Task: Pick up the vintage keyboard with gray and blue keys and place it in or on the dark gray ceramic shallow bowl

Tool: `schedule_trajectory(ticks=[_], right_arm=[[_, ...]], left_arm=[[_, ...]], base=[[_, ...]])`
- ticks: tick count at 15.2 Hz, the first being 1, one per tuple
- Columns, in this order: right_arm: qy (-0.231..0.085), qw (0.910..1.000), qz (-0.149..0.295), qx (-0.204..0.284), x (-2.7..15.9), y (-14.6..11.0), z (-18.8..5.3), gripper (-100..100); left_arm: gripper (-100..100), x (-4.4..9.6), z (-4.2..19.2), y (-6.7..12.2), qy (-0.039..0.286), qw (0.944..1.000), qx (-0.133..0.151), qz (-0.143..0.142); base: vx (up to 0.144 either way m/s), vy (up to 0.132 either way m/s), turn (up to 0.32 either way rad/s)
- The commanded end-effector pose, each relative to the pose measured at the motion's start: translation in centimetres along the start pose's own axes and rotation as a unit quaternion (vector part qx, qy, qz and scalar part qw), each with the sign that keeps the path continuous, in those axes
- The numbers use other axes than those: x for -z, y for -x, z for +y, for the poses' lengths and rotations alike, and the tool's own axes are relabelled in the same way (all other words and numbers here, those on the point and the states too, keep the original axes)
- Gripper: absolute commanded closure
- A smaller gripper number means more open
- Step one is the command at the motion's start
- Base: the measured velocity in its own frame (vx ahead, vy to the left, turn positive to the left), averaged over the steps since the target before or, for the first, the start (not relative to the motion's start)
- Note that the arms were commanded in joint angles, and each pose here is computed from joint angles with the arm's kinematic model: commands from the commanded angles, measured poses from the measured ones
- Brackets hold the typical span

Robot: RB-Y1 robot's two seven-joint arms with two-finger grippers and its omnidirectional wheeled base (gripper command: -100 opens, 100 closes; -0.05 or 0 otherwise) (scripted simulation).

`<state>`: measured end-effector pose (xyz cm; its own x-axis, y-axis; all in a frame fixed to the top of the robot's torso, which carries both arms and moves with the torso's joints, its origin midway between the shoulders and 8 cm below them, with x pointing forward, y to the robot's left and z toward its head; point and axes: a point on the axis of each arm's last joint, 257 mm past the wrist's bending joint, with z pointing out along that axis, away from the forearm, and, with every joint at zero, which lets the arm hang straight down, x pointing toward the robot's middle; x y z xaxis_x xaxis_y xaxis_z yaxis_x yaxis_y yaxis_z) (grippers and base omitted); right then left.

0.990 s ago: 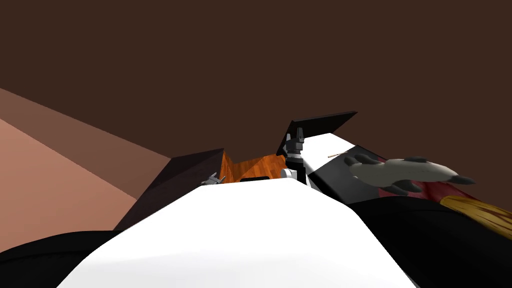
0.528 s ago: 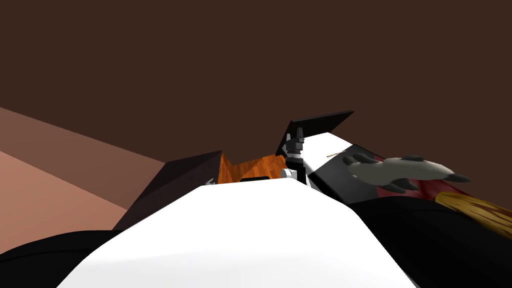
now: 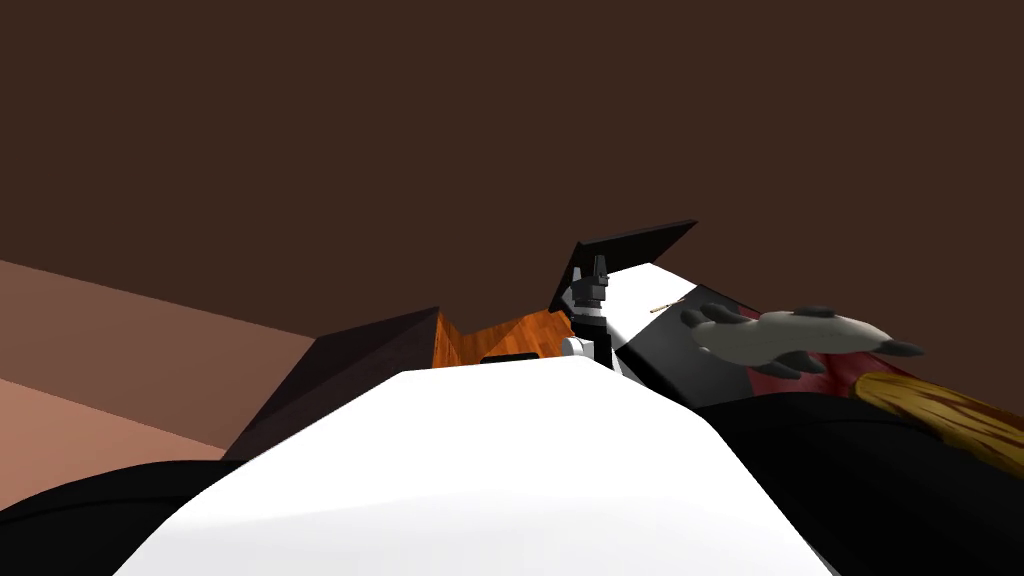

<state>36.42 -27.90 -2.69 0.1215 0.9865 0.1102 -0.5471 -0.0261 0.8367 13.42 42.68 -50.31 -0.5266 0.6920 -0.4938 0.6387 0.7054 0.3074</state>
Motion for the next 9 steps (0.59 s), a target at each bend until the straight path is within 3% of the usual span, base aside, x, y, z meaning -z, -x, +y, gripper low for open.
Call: schedule_trajectory(ticks=[1,2,3,4,5,6,7,8,9], right_arm=[[0.000,1.0000,0.000,0.000,0.0,0.0,0.0,0],[0.000,1.0000,0.000,0.000,0.0,0.0,0.0,0],[0.000,1.0000,0.000,0.000,0.0,0.0,0.0,0],[0.000,1.0000,0.000,0.000,0.0,0.0,0.0,0],[0.000,1.0000,0.000,0.000,0.0,0.0,0.0,0],[0.000,1.0000,0.000,0.000,0.0,0.0,0.0,0],[0.000,1.0000,0.000,0.000,0.0,0.0,0.0,0],[0.000,1.0000,0.000,0.000,0.0,0.0,0.0,0],[0.000,1.0000,0.000,0.000,0.0,0.0,0.0,0]], left_arm=[[-100,0.2,-0.4,-0.9,-0.005,0.9998,-0.016,0.012],[-100,0.8,-0.9,-3.1,-0.016,0.9984,-0.040,0.037],[-100,0.8,-0.9,-3.2,-0.017,0.9982,-0.043,0.038],[-100,1.6,-1.3,-5.2,-0.027,0.9959,-0.063,0.060],[-100,1.6,-1.4,-5.3,-0.029,0.9953,-0.069,0.062],[-100,2.4,-1.8,-7.3,-0.040,0.9917,-0.089,0.083],[-100,2.4,-1.8,-7.3,-0.041,0.9913,-0.093,0.084],[-100,3.2,-2.2,-9.1,-0.052,0.9870,-0.112,0.103],[-100,3.2,-2.2,-9.2,-0.053,0.9865,-0.115,0.104]], base=[[0.054,0.010,-0.021],[0.055,0.005,-0.055],[0.052,0.005,-0.071],[0.053,0.008,-0.090],[0.059,0.012,-0.074],[0.074,0.013,-0.087],[0.073,0.012,-0.067],[0.078,0.007,-0.082],[0.069,0.008,-0.062]])
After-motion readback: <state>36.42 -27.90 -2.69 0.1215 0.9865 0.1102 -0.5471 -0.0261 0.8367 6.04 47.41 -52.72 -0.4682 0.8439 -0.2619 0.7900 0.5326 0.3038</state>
